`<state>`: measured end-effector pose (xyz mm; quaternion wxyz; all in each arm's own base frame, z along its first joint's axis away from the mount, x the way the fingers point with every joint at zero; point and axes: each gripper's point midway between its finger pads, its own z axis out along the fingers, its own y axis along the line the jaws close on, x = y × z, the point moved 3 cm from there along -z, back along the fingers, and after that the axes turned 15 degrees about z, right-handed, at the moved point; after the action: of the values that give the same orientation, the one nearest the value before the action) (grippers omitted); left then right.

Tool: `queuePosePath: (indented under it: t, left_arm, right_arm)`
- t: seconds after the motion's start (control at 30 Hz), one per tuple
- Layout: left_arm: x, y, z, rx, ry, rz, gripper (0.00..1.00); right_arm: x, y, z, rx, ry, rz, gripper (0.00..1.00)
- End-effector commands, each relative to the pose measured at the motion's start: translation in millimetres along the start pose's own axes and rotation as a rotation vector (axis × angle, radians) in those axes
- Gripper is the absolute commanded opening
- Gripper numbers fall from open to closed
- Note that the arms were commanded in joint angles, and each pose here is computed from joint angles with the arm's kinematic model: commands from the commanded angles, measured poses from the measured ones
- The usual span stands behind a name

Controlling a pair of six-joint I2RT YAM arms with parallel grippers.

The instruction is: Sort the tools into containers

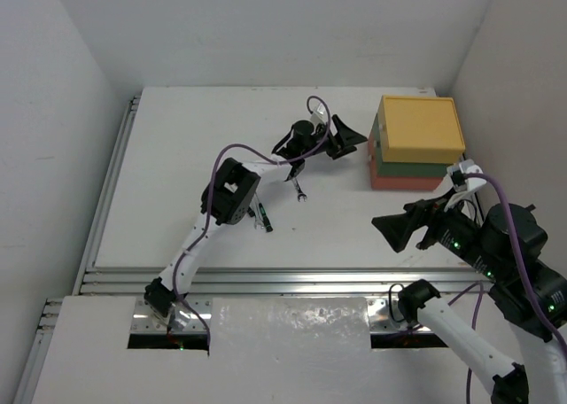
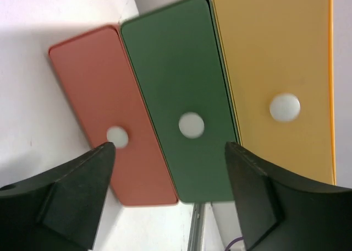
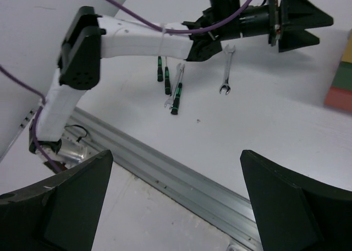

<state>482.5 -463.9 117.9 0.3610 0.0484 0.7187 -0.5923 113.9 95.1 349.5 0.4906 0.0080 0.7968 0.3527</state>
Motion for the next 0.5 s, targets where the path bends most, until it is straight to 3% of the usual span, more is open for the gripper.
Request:
queuePosePath:
  t: [0.0,0.13,0.47]
  left_arm:
    - [-25,-32,12,0.133,-0.03,0.019,0.77]
    - [-16,-13,22,0.131,-0.022,-0.038,0.67]
    - [-7,-31,30,0.21,-0.011,-0.04,0.64]
  right_arm:
    - [6,7,-5,-0.049,0.024,0.021,0.99]
    - [9,12,-6,-0.08,0.044,0.025,0.99]
    - [21,7,4,-0.086,0.095,0.026,0.99]
